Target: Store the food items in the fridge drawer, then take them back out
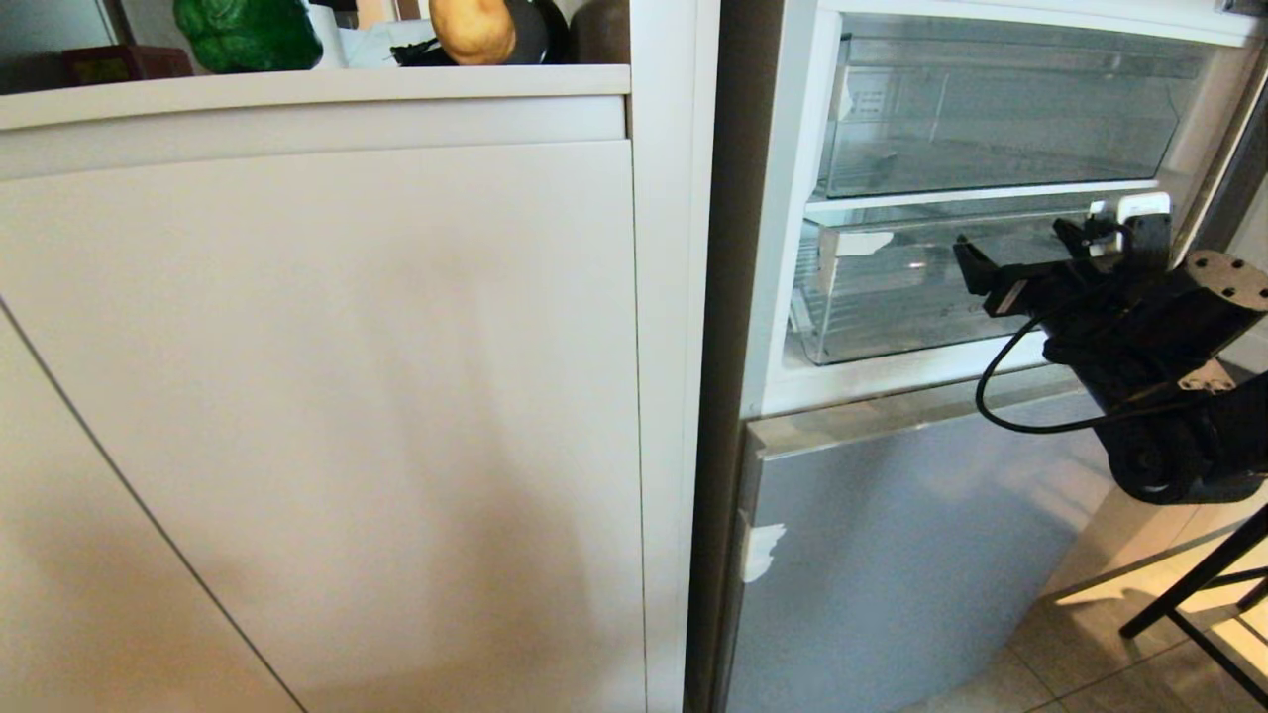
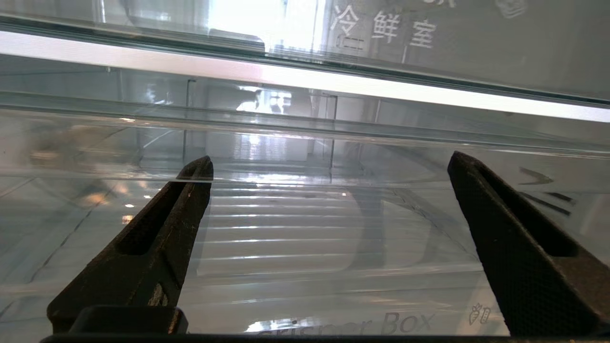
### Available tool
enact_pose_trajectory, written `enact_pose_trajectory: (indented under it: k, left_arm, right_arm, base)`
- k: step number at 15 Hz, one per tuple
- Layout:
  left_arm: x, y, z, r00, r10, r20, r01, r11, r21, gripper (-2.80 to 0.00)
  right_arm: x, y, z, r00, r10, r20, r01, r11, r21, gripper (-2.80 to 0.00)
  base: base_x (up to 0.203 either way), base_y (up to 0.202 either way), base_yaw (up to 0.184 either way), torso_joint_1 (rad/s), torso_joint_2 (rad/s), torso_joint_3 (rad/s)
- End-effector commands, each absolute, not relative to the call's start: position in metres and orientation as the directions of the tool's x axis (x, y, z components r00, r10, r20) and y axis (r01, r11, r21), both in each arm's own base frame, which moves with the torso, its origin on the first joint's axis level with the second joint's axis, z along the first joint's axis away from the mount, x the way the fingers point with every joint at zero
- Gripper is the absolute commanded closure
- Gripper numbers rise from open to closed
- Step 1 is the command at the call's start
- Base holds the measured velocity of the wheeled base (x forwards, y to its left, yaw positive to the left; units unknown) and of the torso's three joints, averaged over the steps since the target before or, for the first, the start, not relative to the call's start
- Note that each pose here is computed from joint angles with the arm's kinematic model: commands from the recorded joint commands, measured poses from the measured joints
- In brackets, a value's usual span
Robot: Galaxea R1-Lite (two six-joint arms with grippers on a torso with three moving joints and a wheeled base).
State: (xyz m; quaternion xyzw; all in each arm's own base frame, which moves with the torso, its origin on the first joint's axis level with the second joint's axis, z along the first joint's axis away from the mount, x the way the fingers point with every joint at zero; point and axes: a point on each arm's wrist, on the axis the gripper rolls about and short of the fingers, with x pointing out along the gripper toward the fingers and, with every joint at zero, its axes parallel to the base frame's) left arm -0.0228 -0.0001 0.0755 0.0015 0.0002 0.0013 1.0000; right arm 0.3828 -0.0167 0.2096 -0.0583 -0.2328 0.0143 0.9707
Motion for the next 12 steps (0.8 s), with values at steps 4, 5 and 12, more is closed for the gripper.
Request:
enact_pose_trajectory:
  k: [4, 5, 12]
  left_arm:
    - [-0.023, 0.0, 0.075, 1.0, 0.003, 0.0, -0.003, 1.0, 0.003, 0.0]
    - [-0.023, 0.0, 0.075, 1.0, 0.003, 0.0, -0.003, 1.0, 0.003, 0.0]
    - [-0.023, 0.0, 0.075, 1.0, 0.003, 0.0, -0.003, 1.0, 0.003, 0.0]
  right_arm:
    - [0.366, -0.016, 0.208, 0.885, 0.058, 0.462, -0.001, 0.992, -0.123, -2.8]
    - [0.362, -0.015, 0.204, 0.895, 0.058, 0.443, -0.003, 0.993, -0.122, -2.8]
    - [0.317, -0.013, 0.203, 0.92, 0.06, 0.387, -0.016, 0.993, -0.115, -2.8]
  base:
    - [0.0, 0.0, 0.0, 0.0, 0.0, 0.0]
    - [0.0, 0.0, 0.0, 0.0, 0.0, 0.0]
    - [0.0, 0.0, 0.0, 0.0, 0.0, 0.0]
